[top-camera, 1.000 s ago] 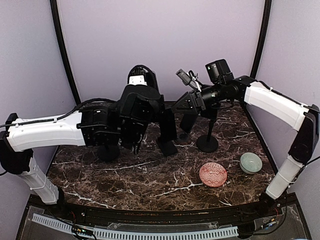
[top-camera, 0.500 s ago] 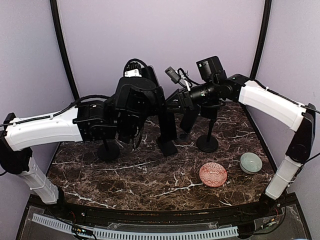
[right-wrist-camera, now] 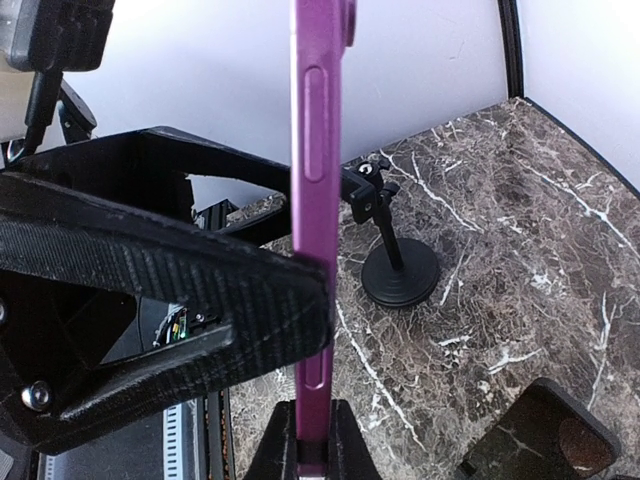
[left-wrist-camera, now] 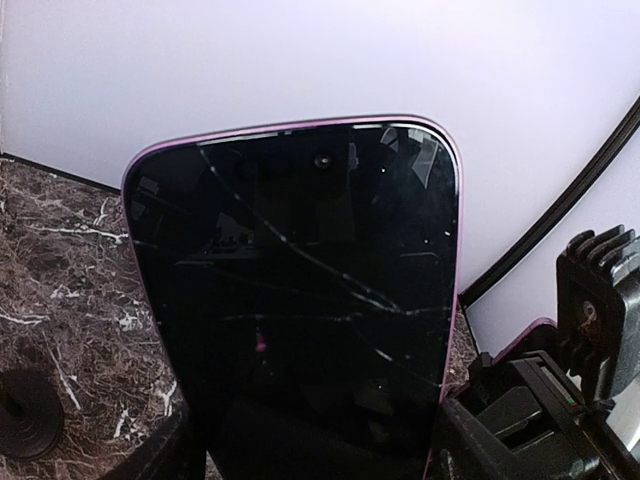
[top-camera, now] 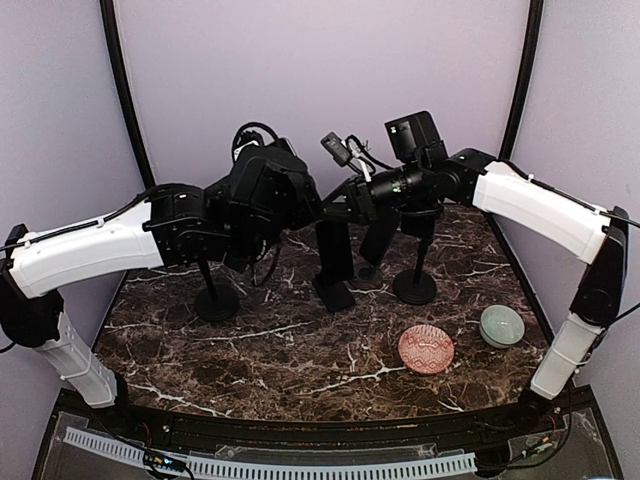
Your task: Place the phone on the phone stand
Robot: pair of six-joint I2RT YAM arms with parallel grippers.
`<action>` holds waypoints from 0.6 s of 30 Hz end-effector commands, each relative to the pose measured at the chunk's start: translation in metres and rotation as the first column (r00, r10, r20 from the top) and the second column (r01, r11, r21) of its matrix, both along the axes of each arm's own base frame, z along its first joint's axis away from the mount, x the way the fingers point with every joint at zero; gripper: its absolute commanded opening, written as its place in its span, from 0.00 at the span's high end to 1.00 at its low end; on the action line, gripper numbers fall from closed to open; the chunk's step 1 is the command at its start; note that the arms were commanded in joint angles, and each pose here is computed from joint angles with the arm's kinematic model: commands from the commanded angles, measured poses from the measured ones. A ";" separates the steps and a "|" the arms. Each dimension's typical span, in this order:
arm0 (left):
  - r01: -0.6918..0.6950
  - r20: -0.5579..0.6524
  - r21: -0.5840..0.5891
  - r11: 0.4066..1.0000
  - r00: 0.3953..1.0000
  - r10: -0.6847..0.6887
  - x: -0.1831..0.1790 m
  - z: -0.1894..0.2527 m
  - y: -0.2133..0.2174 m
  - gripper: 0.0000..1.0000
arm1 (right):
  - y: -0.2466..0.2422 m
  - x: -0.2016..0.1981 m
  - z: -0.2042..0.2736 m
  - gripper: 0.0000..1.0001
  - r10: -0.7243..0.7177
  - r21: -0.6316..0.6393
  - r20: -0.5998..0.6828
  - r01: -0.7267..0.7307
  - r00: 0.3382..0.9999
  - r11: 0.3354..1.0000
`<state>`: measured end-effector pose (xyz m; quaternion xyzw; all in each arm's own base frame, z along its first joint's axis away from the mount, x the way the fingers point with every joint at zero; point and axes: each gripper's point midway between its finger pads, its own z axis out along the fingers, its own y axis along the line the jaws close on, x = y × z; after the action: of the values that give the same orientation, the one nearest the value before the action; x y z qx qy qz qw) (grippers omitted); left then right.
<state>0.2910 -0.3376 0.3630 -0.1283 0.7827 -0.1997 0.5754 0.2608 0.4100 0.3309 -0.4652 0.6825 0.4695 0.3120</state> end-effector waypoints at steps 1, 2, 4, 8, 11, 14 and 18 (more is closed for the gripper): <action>0.002 -0.025 -0.105 0.994 1.000 -0.004 -0.003 0.010 0.010 0.93 | 0.009 -0.001 0.015 1.00 0.025 0.054 0.026 -0.026 0.999 0.998; 0.003 -0.025 -0.110 0.994 1.000 -0.006 -0.003 0.009 0.011 0.87 | 0.009 -0.002 0.015 1.00 0.028 0.055 0.022 -0.029 0.999 0.998; 0.010 -0.027 -0.117 0.993 1.000 -0.013 -0.002 0.007 0.012 0.66 | 0.010 -0.001 0.016 1.00 0.029 0.058 0.017 -0.030 0.999 0.998; 0.037 -0.003 -0.131 0.991 0.999 -0.037 -0.005 -0.001 0.016 0.13 | 0.010 0.000 0.018 1.00 0.022 0.060 0.017 -0.023 1.000 0.998; 0.060 0.045 -0.156 0.986 0.998 -0.054 -0.008 0.003 0.026 0.01 | 0.008 0.004 0.019 1.00 0.002 0.053 0.028 -0.004 1.000 0.999; 0.066 0.062 -0.144 0.987 0.996 -0.058 -0.009 0.006 0.043 0.01 | 0.000 0.009 0.025 1.00 -0.010 0.060 0.036 0.008 0.999 0.998; 0.168 0.130 -0.064 0.984 0.979 -0.159 -0.013 0.016 0.056 0.01 | -0.012 0.007 0.030 1.00 0.032 0.091 0.033 -0.035 0.999 0.995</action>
<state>0.2830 -0.2949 0.3469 -0.1261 0.7731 -0.2511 0.5687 0.2688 0.4083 0.3180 -0.4515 0.6984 0.4722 0.2922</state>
